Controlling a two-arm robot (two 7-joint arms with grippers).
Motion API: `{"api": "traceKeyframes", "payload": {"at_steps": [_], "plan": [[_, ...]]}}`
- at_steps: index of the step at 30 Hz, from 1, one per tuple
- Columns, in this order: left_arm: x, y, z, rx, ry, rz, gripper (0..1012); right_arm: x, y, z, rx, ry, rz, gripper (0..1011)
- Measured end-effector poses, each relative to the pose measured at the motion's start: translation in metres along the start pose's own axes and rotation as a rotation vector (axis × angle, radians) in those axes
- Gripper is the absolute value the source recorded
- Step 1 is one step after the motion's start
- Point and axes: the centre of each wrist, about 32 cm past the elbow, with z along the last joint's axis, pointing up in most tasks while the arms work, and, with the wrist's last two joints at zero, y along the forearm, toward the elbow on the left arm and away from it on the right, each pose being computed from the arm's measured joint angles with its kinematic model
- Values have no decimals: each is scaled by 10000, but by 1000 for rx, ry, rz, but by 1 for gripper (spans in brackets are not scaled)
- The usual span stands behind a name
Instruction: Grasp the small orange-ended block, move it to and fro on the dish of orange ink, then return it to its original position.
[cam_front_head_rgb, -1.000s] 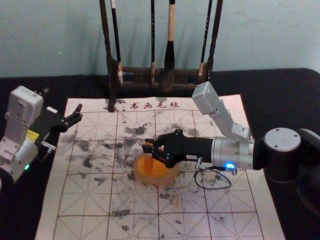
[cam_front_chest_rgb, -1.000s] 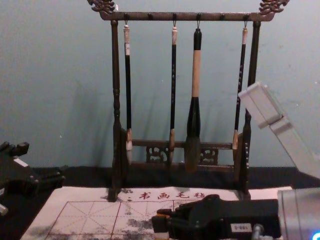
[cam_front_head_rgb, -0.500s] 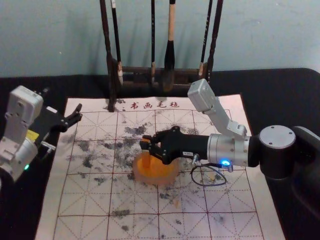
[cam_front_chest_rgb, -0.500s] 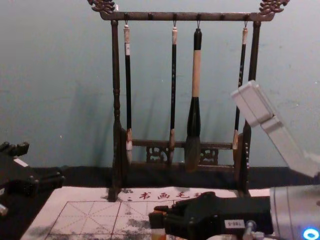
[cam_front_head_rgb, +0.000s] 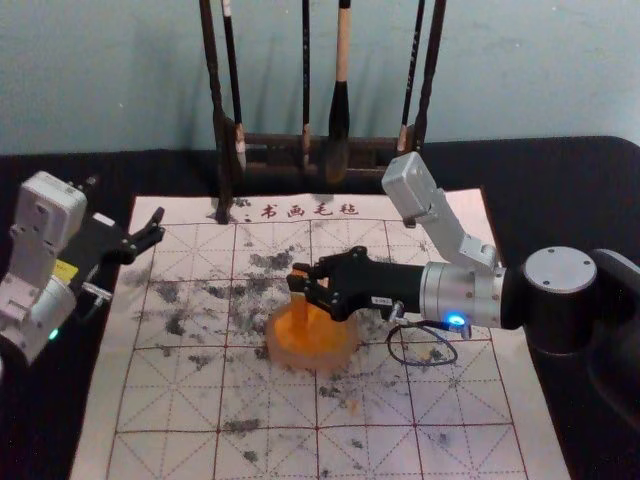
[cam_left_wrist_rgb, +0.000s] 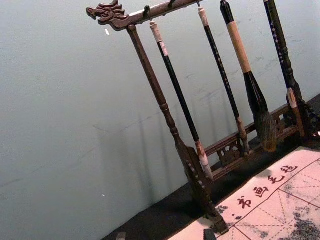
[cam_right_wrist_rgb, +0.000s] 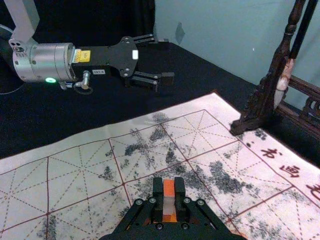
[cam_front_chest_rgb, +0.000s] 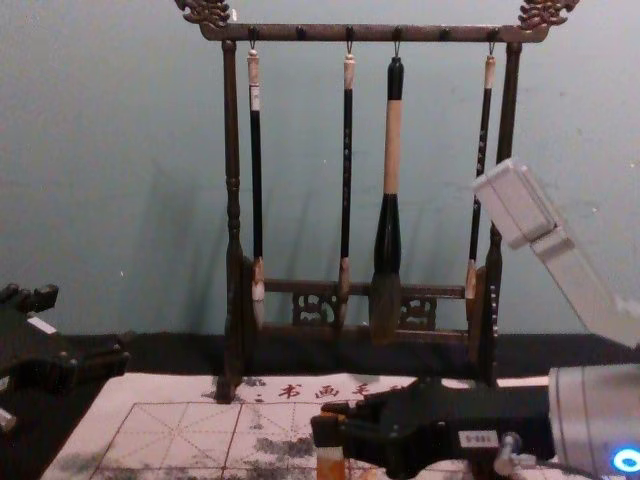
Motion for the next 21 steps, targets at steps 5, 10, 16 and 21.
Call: {"api": "traceKeyframes", "payload": {"at_steps": [5,10,16,21], "plan": [[0,0,0,0,0,0,1001,21,-21,-6,-2,-2,-8,129],[0,0,0,0,0,0,1001,39,-41,-8,-3,-3,-15,129],[0,0,0,0,0,0,1001,56,-63,-1,-2,-5,-21,129],[0,0,0,0,0,0,1001,59,-73,1,-1,-7,-23,129]]}}
